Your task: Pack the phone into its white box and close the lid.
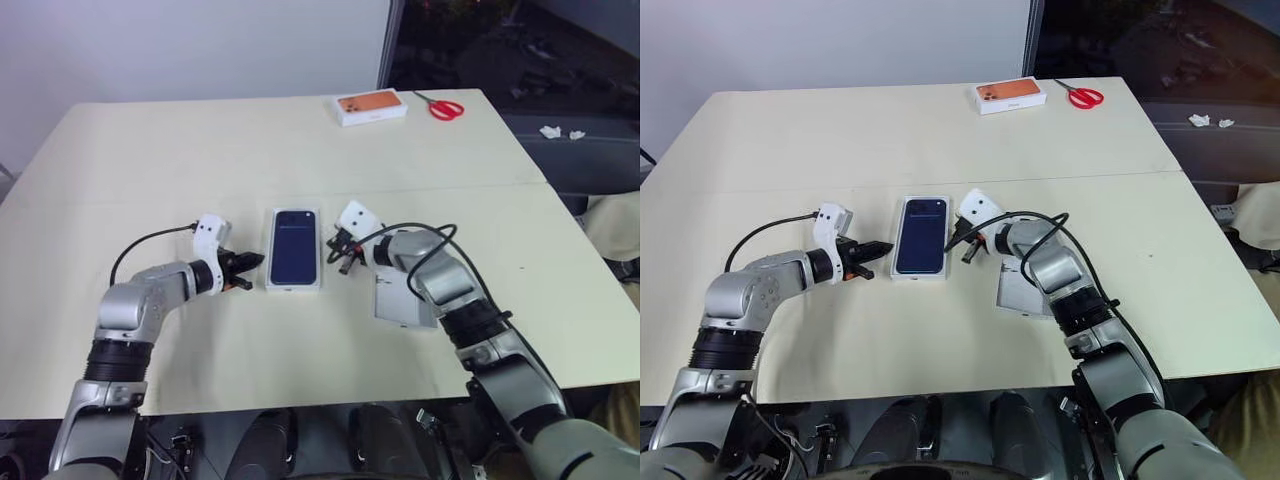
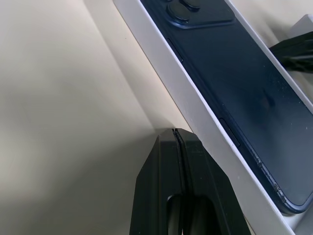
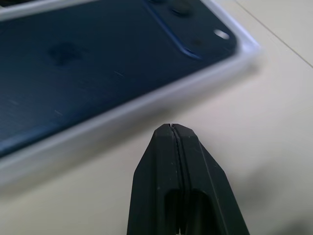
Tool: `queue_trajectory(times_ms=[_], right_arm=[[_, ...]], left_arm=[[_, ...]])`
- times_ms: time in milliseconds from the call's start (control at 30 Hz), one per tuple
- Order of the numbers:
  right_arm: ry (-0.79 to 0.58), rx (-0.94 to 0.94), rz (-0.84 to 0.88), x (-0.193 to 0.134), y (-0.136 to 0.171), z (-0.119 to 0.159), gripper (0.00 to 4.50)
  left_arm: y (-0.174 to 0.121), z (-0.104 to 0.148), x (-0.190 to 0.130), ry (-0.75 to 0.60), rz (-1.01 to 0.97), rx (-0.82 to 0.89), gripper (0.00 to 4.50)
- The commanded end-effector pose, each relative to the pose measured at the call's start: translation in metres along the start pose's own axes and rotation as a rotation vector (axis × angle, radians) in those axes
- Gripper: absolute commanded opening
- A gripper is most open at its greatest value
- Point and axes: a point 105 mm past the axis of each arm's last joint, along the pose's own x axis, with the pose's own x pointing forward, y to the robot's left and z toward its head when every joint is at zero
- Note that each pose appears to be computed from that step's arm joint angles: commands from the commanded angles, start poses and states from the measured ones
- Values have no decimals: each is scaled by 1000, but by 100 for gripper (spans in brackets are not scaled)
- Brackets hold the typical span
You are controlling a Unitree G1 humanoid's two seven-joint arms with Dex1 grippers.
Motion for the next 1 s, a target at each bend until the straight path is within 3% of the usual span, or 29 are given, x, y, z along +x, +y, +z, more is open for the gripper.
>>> queue_trajectory(times_ms=[33, 233, 1000], right_arm=[[-42, -45, 29, 2, 10, 17, 0], [-18, -60, 59, -5, 15, 11, 0], [237, 21, 3, -108, 5, -74, 0]], left_arm=[[-16, -3, 11, 34, -54, 12, 5], [-30, -7, 22, 63, -119, 15, 5], [-147, -16, 74, 139, -511, 89, 5]])
